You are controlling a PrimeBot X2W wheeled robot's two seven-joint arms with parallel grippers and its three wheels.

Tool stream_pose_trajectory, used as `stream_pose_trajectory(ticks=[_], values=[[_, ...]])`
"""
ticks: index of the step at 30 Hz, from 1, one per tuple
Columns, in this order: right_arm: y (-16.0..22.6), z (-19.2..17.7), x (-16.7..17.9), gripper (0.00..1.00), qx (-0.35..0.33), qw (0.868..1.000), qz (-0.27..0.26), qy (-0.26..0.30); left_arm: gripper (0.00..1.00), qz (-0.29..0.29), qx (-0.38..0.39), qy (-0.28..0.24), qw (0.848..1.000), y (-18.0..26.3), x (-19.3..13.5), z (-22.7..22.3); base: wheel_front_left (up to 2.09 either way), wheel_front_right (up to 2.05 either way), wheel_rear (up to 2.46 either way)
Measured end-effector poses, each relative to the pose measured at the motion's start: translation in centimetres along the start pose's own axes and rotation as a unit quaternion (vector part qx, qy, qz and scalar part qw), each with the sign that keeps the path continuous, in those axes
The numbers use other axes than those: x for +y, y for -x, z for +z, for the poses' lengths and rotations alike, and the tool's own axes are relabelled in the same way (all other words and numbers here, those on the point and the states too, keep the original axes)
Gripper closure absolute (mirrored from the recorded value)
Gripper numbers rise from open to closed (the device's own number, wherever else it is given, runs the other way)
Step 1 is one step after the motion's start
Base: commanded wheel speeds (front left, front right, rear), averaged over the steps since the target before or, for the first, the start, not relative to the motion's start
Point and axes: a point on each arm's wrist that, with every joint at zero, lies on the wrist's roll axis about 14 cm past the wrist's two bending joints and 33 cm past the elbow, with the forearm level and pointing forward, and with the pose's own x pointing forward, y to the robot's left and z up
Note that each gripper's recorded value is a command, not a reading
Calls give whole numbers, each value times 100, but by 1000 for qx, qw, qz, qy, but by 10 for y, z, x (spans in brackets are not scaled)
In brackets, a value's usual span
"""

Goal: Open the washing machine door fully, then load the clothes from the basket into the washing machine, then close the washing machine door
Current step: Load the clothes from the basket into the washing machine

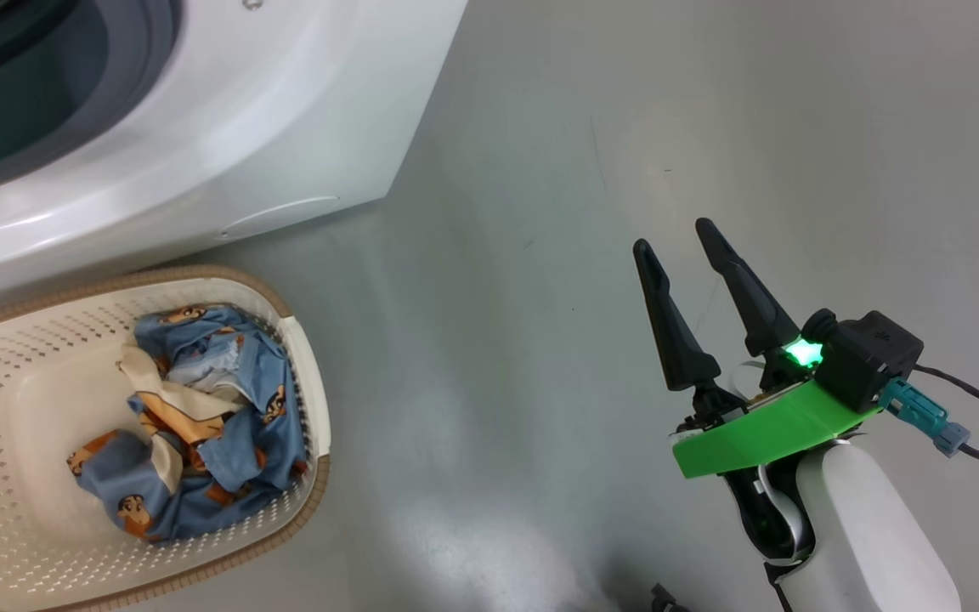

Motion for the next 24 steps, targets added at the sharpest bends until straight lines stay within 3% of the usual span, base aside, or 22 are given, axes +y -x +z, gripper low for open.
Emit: stream_pose_trajectory(ticks=[1,6,24], values=[[0,0,0,0,0,1000,0,0,0,1,10,-1,1000,1,0,-7,0,0,0],[0,1,3,0,-2,1000,4,-5,0,-1,55,-14,998,9,-2,-29,0,0,0],[1,24,10,0,-31,999,12,-7,0,-14,39,-44,998,23,-13,8,0,0,0]])
